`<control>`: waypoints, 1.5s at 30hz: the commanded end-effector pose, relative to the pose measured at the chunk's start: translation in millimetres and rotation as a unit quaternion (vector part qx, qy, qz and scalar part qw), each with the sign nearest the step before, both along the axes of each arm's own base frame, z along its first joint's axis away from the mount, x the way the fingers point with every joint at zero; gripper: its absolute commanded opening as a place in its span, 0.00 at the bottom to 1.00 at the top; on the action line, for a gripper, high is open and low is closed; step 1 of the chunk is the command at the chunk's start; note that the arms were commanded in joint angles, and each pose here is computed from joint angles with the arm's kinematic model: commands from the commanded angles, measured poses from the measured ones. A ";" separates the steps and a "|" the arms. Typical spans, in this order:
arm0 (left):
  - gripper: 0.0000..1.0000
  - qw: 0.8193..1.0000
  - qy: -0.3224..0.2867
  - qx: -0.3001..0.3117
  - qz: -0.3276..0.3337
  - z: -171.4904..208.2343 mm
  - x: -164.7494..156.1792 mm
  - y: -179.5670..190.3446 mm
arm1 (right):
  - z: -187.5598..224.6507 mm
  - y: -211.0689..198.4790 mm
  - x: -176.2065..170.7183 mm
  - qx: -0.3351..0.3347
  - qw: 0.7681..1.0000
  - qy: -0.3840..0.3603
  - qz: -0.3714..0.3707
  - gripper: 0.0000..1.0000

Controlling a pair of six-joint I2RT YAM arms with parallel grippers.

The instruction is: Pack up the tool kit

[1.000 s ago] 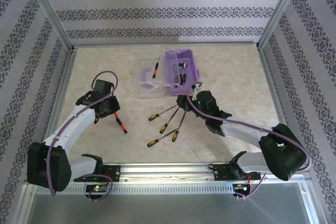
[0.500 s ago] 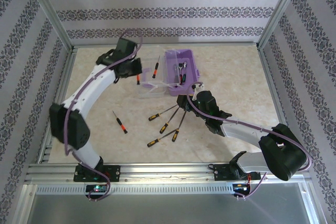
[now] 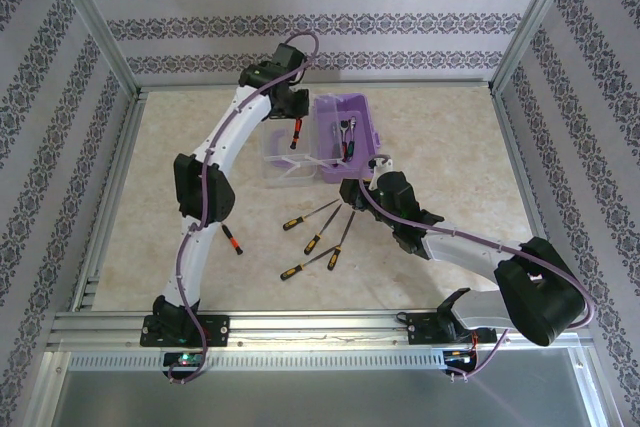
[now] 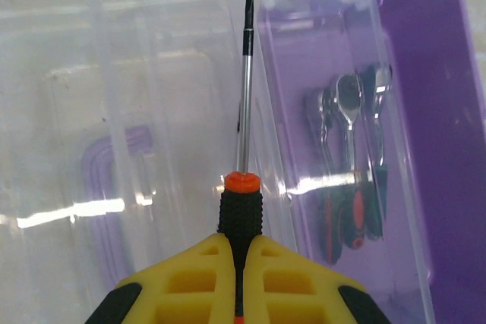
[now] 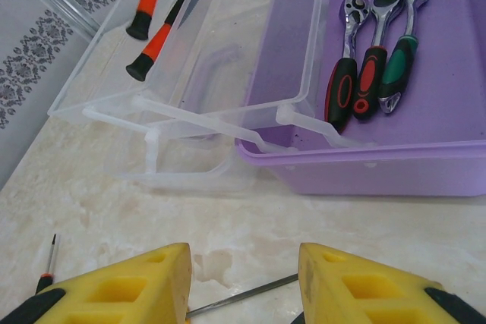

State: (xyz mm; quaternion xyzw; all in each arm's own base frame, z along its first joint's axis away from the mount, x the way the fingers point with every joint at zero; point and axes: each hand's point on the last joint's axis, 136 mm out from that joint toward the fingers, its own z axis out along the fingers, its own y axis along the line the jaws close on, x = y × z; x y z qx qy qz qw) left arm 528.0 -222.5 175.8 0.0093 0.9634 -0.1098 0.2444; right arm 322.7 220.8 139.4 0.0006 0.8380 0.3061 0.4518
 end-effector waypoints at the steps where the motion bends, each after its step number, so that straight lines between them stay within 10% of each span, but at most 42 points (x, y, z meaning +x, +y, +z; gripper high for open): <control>1: 0.07 0.999 0.031 0.024 -0.020 -0.8 -21.3 -1.1 | 9.8 -4.2 3.2 0.005 1.000 -0.014 -0.009 0.42; 32: 0.18 0.997 0.068 0.006 -0.017 -27.7 -29.1 -17.7 | 12.3 -4.9 2.8 0.008 1.000 -0.016 -0.008 0.43; 45: 0.39 1.000 0.006 -0.018 -0.015 38.9 -27.4 -8.3 | 12.2 -4.3 2.8 0.010 1.000 -0.014 -0.007 0.43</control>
